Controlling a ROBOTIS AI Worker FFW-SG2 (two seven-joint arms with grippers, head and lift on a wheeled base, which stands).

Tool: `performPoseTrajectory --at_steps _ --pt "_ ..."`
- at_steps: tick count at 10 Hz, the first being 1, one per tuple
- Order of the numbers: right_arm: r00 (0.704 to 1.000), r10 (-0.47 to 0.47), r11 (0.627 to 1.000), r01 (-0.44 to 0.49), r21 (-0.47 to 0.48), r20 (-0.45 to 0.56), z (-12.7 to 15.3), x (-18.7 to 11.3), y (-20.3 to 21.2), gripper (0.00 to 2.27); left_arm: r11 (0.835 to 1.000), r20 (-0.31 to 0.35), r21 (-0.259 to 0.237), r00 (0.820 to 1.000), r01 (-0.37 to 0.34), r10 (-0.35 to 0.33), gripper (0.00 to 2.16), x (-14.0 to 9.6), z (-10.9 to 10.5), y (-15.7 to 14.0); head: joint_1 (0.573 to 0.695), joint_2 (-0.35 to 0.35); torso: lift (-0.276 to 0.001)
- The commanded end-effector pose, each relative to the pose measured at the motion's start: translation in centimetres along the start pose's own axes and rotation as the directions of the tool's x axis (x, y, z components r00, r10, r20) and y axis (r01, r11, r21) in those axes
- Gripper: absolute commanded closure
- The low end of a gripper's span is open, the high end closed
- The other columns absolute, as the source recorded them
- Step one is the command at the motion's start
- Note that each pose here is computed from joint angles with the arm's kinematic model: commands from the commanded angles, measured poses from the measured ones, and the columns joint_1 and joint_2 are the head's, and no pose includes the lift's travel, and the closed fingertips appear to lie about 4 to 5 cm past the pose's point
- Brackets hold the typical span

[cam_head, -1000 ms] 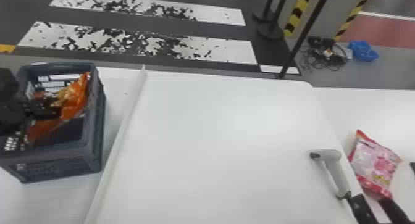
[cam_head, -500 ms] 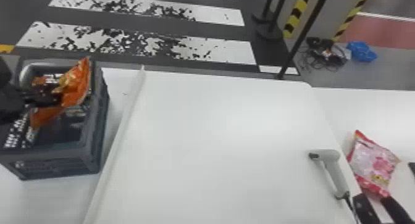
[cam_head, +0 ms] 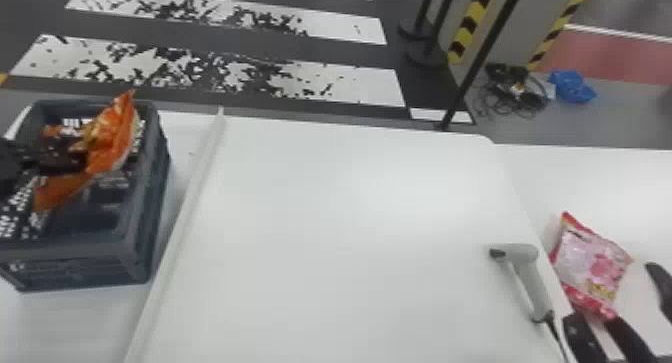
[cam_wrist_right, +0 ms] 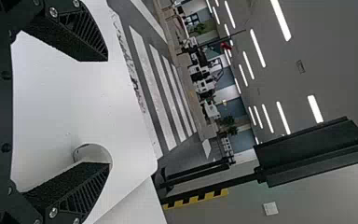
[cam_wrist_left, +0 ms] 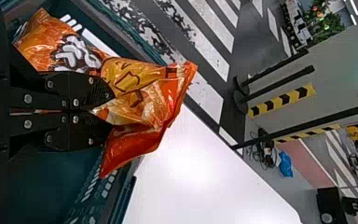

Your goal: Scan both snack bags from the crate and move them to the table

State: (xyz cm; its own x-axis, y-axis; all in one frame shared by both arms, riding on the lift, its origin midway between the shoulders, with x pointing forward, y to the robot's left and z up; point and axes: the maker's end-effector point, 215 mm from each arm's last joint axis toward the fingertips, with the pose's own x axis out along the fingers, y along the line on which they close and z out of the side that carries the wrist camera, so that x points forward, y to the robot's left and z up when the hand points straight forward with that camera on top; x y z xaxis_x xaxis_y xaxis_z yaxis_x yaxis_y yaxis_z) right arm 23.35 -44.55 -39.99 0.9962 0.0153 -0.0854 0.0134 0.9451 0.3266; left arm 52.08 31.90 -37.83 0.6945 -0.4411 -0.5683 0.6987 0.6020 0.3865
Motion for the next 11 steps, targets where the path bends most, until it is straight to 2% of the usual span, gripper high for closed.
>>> performPoseTrajectory --at_steps 1,4,7,9,11 --pt "1.000 -0.003 1.000 0.003 0.007 -0.008 -0.2 -0.1 -0.1 0.13 1.000 0.009 -0.004 1.000 0.010 -0.010 2.13 -0.1 0.2 -0.9 0.695 -0.189 -0.087" --pt "1.000 0.000 1.000 0.000 0.009 -0.008 -0.2 0.0 -0.1 0.13 1.000 0.061 0.001 0.998 -0.007 0.007 2.13 -2.1 3.1 -1.2 0.695 -0.212 -0.087" --pt "1.000 -0.010 1.000 0.010 0.015 0.003 0.4 -0.3 -0.6 0.13 0.999 0.111 0.009 0.993 -0.051 0.049 2.13 -4.2 6.5 0.5 0.695 -0.231 -0.087" --pt "1.000 -0.009 1.000 0.009 0.013 0.005 0.5 -0.3 -0.6 0.13 0.997 0.182 0.000 0.980 -0.077 0.076 2.13 -5.7 9.8 1.6 0.695 -0.241 -0.087" --pt "1.000 0.009 1.000 -0.009 0.009 0.010 1.0 0.1 0.1 0.13 0.998 0.274 -0.021 0.959 -0.061 0.065 2.13 -6.1 13.7 1.7 0.695 -0.251 -0.087"
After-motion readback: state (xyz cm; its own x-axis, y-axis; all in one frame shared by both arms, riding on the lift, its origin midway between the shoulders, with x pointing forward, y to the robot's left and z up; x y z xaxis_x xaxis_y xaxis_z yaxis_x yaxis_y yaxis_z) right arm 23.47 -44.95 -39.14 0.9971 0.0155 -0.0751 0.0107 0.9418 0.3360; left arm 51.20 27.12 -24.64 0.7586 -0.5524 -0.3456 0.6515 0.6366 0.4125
